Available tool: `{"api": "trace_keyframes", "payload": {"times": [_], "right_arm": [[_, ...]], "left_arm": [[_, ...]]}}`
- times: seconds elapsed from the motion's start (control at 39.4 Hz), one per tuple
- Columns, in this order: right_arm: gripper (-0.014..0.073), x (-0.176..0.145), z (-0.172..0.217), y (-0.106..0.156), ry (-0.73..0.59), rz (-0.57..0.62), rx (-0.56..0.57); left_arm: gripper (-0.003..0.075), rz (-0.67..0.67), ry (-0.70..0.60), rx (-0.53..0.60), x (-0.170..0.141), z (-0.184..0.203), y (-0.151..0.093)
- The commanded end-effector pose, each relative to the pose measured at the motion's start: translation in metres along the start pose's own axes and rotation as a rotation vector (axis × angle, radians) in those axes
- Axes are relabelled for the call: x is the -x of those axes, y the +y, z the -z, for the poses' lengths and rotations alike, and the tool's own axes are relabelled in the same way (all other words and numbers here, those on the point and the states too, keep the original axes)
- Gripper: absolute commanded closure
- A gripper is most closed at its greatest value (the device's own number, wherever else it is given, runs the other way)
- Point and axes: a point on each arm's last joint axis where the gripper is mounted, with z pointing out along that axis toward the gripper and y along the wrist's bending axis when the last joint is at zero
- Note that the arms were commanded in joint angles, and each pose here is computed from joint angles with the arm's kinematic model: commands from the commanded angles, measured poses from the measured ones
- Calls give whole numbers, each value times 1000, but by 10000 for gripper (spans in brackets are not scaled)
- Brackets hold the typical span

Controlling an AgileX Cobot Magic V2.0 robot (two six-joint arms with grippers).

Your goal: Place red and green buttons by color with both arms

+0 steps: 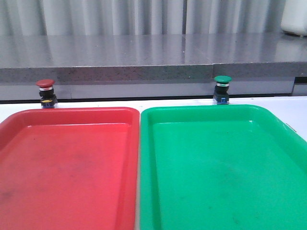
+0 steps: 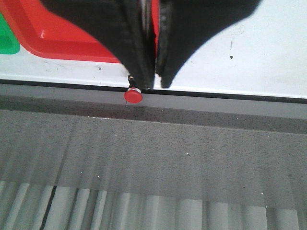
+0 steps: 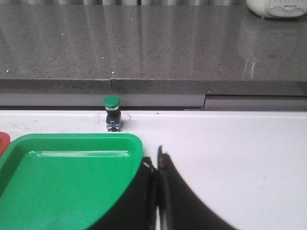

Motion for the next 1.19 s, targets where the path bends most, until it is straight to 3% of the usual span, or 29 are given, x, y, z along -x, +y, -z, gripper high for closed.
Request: {"api": "trace_keyframes", "payload": {"times": [0.0, 0.13, 0.18, 0.28, 0.68, 0.96, 1.17], "right_arm": [[538, 17, 2, 0, -91, 18, -9], [292, 17, 2, 0, -91, 18, -9], [201, 17, 2, 0, -91, 18, -9], [74, 16, 2, 0, -88, 18, -9], [50, 16, 2, 0, -87, 18, -9], [50, 16, 2, 0, -87, 18, -9], [50, 16, 2, 0, -87, 18, -9]], "left_arm": [[561, 0, -101, -4, 18, 2, -1], [252, 1, -101, -5, 18, 2, -2], [163, 1, -101, -5, 18, 2, -2], [74, 1, -101, -5, 18, 2, -2], [83, 4, -116, -4, 22, -7, -1], [83, 8, 106, 14, 31, -87, -2], [83, -35, 270, -44, 43, -160, -22]]}}
